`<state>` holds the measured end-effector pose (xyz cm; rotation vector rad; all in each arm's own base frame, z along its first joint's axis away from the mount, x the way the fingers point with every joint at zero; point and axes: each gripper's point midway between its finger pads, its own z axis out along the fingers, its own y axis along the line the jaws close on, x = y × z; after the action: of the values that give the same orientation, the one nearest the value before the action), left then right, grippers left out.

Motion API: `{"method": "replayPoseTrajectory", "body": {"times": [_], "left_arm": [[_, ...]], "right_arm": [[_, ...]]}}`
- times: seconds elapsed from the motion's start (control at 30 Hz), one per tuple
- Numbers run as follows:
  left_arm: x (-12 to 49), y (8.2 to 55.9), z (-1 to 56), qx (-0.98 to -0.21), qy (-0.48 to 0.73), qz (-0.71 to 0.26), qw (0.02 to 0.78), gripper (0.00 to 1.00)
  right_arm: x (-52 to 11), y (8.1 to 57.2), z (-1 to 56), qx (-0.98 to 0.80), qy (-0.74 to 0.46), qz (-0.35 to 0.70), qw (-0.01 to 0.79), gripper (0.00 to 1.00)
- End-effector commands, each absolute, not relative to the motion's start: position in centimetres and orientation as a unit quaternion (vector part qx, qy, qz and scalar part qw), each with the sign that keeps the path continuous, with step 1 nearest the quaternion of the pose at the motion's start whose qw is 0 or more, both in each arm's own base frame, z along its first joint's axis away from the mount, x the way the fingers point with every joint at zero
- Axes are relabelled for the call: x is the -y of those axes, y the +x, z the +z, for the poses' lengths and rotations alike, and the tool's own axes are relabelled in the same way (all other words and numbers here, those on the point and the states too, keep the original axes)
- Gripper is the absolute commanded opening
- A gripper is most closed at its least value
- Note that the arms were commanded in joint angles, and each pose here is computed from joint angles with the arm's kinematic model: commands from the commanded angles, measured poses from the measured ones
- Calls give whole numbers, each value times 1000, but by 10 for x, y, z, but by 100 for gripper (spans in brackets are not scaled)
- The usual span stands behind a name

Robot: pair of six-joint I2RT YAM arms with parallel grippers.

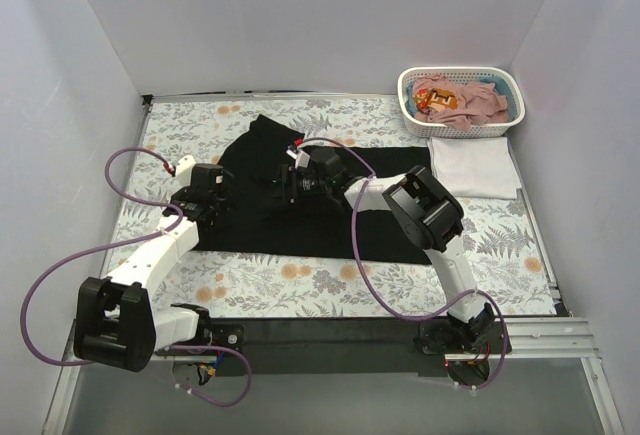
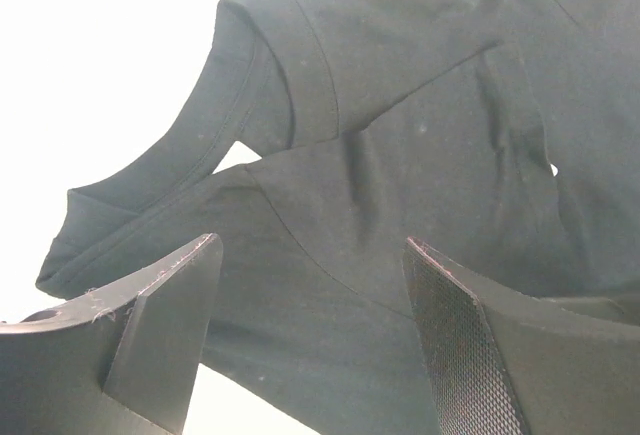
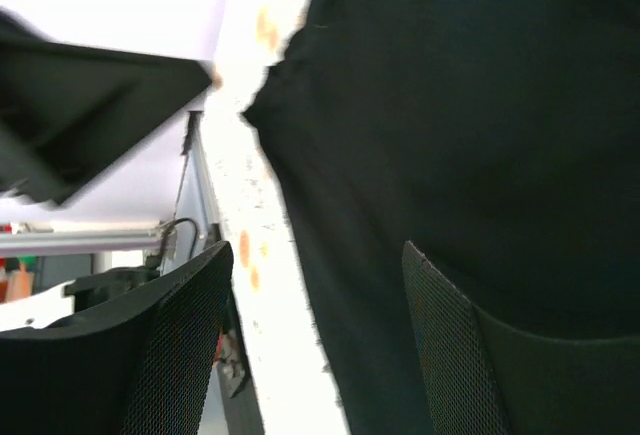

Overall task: Fold and stack the t-shirts
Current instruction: Fold the tshirt

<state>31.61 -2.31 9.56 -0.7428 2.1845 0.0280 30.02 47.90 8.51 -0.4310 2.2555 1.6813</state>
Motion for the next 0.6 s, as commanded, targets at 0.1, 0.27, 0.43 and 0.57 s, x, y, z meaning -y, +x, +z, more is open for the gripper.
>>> {"method": "replayPoseTrajectory", "body": {"times": [0.1,0.27,0.43,0.57], "left_arm": [[16,319,99,-857,-305,25,414,71],[20,320,98,-860,-301,14,412,71],[46,337,111,-871,-278,-45,403,71],[67,352,112,-883,-261,-83,382,71]], "right_arm": [[-463,318,59,-776,-122,602,145,74],[-444,328,68,-769,-122,609,151,74],[-430,329,109,-749,-142,623,174,74],[-403,323,126,-752,-132,618,186,73]]}}
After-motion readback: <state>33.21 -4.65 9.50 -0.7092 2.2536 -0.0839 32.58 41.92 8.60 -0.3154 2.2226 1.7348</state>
